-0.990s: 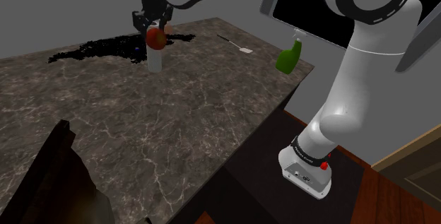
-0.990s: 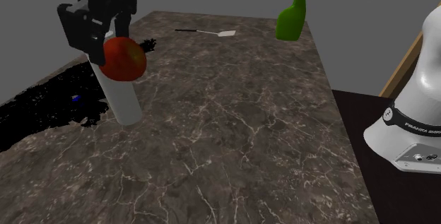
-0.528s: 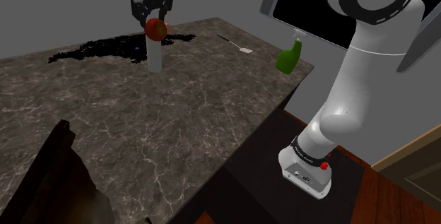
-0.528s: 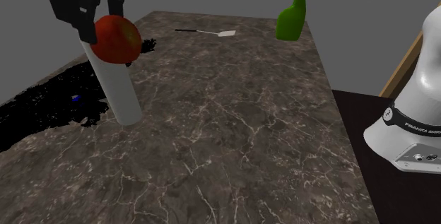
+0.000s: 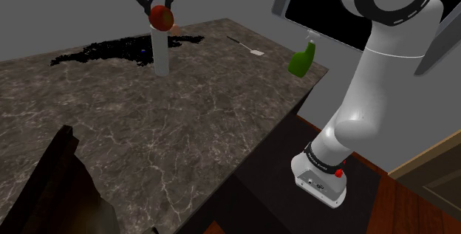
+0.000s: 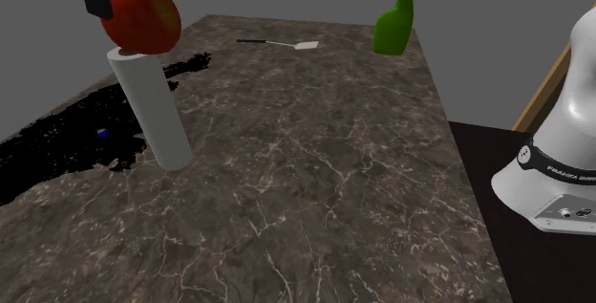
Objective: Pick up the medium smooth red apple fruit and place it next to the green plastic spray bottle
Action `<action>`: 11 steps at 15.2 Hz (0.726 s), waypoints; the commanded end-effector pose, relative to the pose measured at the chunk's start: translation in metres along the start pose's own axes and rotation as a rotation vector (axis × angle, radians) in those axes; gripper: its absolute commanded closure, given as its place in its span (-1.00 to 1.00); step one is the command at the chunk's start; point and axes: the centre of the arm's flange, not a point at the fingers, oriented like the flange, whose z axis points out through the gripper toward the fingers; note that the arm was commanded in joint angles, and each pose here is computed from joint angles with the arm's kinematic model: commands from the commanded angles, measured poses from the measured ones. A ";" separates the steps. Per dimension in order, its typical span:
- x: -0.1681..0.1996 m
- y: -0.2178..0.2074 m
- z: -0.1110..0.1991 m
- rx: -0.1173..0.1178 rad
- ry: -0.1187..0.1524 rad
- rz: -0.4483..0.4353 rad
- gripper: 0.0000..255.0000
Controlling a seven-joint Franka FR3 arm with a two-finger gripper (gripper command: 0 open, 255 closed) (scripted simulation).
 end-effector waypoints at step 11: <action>0.020 0.008 -0.059 0.000 0.000 0.000 1.00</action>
